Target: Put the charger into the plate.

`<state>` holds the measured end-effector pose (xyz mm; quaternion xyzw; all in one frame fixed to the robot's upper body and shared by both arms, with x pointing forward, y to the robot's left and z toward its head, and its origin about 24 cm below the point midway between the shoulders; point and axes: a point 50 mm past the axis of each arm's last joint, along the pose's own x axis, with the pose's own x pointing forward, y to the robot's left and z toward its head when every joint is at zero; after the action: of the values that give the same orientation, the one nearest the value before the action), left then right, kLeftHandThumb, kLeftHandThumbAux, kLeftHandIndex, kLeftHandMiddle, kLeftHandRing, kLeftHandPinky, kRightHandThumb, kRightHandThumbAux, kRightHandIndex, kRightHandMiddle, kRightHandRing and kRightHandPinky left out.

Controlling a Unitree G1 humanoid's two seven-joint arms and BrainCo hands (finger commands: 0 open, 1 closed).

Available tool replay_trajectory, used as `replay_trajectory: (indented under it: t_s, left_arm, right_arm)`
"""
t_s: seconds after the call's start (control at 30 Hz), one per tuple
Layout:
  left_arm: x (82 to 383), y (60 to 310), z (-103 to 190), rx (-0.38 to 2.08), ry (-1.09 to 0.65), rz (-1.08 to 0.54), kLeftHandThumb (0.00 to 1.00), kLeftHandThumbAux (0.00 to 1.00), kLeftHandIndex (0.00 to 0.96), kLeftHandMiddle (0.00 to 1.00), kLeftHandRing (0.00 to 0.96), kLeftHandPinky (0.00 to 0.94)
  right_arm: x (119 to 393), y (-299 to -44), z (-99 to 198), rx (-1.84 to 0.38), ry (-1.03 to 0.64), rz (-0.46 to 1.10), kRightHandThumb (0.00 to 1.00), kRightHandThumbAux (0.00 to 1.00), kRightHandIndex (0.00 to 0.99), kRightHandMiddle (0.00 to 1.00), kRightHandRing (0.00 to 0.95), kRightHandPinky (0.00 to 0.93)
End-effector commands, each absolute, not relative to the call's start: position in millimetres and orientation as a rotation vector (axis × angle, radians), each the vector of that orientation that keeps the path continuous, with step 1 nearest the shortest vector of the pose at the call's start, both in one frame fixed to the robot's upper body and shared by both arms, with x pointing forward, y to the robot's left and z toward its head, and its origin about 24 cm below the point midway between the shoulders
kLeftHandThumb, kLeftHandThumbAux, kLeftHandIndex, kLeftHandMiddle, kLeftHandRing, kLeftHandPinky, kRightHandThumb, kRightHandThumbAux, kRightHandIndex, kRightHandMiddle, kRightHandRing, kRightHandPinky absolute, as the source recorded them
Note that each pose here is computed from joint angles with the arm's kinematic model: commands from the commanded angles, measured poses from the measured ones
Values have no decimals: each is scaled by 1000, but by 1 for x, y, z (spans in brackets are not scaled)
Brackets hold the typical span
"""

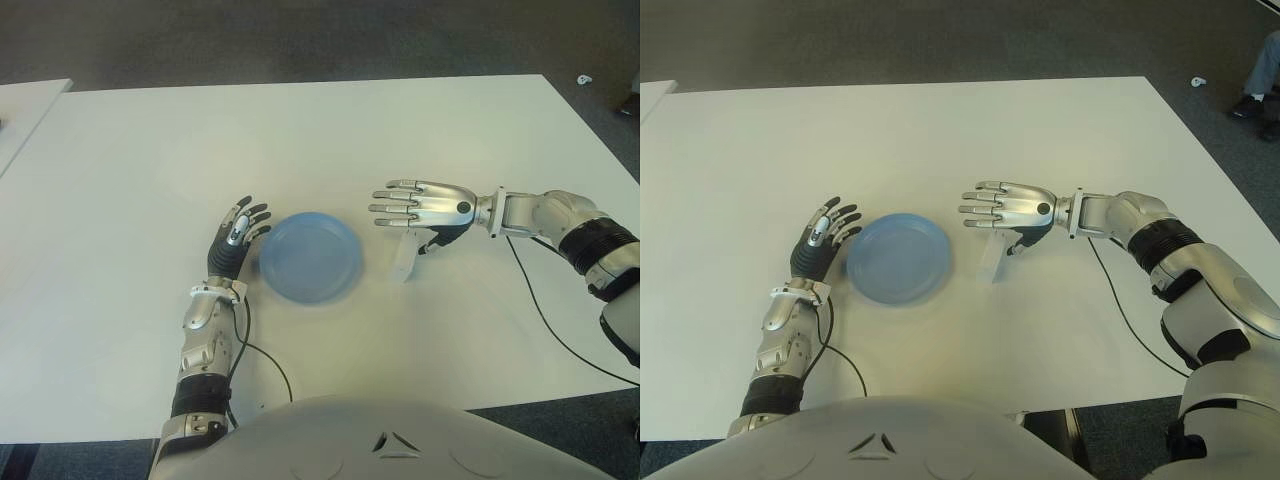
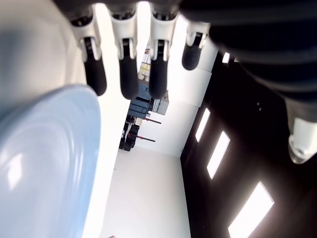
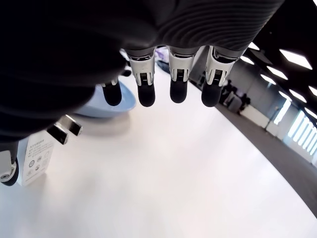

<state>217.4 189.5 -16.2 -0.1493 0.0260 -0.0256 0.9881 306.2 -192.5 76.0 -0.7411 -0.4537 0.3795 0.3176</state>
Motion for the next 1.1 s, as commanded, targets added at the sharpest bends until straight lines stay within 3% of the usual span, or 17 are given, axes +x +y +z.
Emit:
replay_trajectory:
  t_s: [0.03, 1.1]
  left_arm:
    - [216, 189, -22, -313, 89, -56, 0, 487, 145, 253, 267, 286]
    - [219, 188, -20, -295, 93, -51, 0, 485, 154, 257, 261, 281]
  right_arm:
    - [300, -196, 70, -1932, -1186, 1014, 284, 411, 0, 0, 0, 0]
    - [268, -179, 64, -1801, -1091, 1179, 281, 402, 0, 0, 0, 0]
